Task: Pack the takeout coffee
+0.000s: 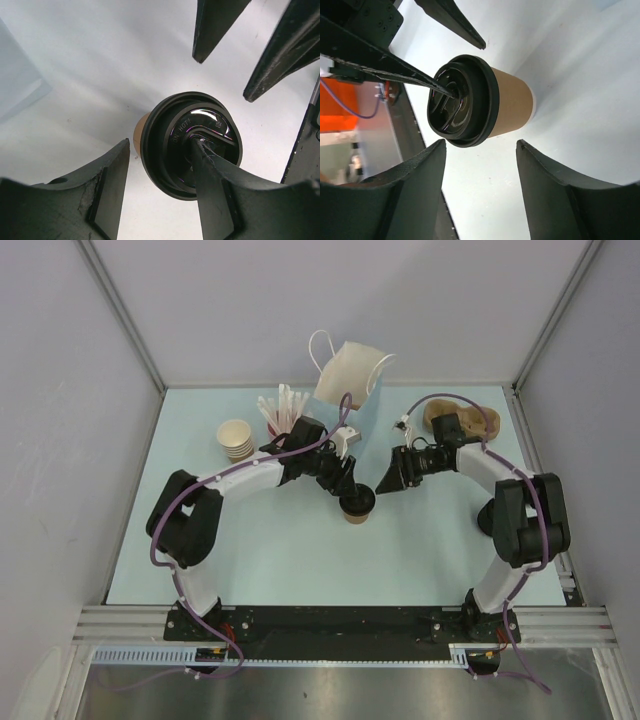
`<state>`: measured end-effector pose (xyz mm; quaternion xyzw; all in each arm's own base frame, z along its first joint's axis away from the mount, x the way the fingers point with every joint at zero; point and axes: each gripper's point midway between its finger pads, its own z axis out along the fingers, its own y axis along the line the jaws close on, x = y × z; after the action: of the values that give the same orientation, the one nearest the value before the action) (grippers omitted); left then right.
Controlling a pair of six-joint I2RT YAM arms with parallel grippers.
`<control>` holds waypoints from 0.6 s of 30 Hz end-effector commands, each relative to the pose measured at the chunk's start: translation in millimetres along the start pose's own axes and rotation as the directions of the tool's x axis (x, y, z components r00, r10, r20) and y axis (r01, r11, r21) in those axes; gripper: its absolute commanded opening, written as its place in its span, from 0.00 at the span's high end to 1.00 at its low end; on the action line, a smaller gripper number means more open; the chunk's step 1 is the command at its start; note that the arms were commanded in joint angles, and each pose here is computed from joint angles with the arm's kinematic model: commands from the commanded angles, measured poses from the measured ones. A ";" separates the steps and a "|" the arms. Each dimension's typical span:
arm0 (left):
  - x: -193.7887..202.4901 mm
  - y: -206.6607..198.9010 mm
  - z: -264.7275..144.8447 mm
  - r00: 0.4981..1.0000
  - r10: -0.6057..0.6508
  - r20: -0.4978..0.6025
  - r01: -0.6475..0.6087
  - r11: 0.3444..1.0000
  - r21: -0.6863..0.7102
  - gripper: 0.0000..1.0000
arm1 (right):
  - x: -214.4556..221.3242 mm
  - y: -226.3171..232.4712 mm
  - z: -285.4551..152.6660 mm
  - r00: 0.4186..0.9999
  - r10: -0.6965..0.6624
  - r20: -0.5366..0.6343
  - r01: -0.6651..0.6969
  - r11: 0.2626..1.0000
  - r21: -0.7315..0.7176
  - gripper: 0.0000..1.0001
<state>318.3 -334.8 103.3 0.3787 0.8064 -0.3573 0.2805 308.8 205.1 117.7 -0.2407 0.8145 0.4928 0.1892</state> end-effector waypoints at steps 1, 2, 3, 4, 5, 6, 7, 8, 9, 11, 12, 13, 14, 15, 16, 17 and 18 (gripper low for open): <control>54.0 28.9 -0.6 0.987 -0.032 -0.158 0.012 0.992 -0.123 0.44 | -26.9 11.7 -11.5 0.972 -0.234 0.024 0.230 0.968 0.100 0.35; 52.6 28.1 -1.3 0.987 -0.032 -0.155 0.013 0.992 -0.122 0.43 | -28.3 15.5 -10.9 0.964 -0.264 0.019 0.260 0.959 0.112 0.33; 50.5 27.9 -1.5 0.988 -0.027 -0.153 0.009 0.993 -0.120 0.43 | -28.7 14.6 -10.6 0.957 -0.290 0.010 0.287 0.949 0.129 0.31; 49.8 25.4 -1.8 0.988 -0.028 -0.154 0.011 0.994 -0.112 0.43 | -30.4 15.6 -11.2 0.951 -0.309 0.009 0.305 0.942 0.139 0.30; 45.8 24.5 -3.1 0.989 -0.021 -0.148 0.006 0.994 -0.106 0.41 | -33.0 20.9 -9.5 0.940 -0.341 0.008 0.336 0.931 0.145 0.27; 43.0 23.3 -4.1 0.989 -0.014 -0.144 0.000 0.995 -0.101 0.40 | -35.1 20.2 -10.6 0.932 -0.363 0.003 0.358 0.918 0.169 0.26; 41.0 21.0 -5.3 0.990 -0.010 -0.144 -0.004 0.996 -0.091 0.38 | -36.7 21.4 -10.0 0.925 -0.380 0.001 0.374 0.911 0.177 0.25; 33.2 19.6 -7.8 0.992 0.006 -0.129 -0.018 0.996 -0.090 0.36 | -38.9 24.9 -8.7 0.914 -0.405 -0.003 0.398 0.898 0.188 0.23; 30.0 18.6 -8.8 0.992 0.013 -0.124 -0.024 0.996 -0.087 0.35 | -40.2 27.0 -7.6 0.909 -0.417 -0.003 0.410 0.892 0.190 0.22; 22.5 16.1 -11.9 0.993 0.031 -0.112 -0.040 0.996 -0.080 0.31 | -41.1 30.8 -4.9 0.900 -0.436 -0.004 0.429 0.884 0.187 0.21; 18.8 14.8 -13.8 0.994 0.038 -0.106 -0.047 0.996 -0.079 0.30 | -40.5 34.4 -2.4 0.896 -0.444 -0.008 0.438 0.880 0.181 0.20; 15.9 13.4 -15.5 0.994 0.046 -0.102 -0.053 0.996 -0.076 0.29 | -40.6 35.6 -0.8 0.892 -0.453 -0.010 0.447 0.876 0.178 0.19; 10.3 12.1 -16.7 0.994 0.054 -0.093 -0.061 0.996 -0.068 0.27 | -40.3 36.7 0.4 0.888 -0.459 -0.014 0.454 0.873 0.178 0.19; 6.7 11.1 -17.7 0.994 0.061 -0.088 -0.067 0.996 -0.065 0.27 | -39.0 39.5 2.9 0.884 -0.467 -0.019 0.463 0.870 0.171 0.19; 5.3 10.5 -18.6 0.994 0.060 -0.089 -0.065 0.996 -0.061 0.27 | -38.2 39.8 4.6 0.882 -0.471 -0.024 0.468 0.867 0.170 0.18; -2.2 8.9 -19.8 0.995 0.067 -0.076 -0.071 0.996 -0.057 0.25 | -37.9 39.6 5.1 0.877 -0.479 -0.030 0.476 0.862 0.174 0.18; -5.4 5.9 -20.3 0.995 0.071 -0.070 -0.074 0.996 -0.042 0.25 | -37.1 38.7 5.5 0.877 -0.479 -0.035 0.477 0.861 0.176 0.18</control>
<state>322.0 -326.8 106.7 0.3958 0.8097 -0.3330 0.2773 304.5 228.1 138.5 -0.3824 0.7936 0.3812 0.2806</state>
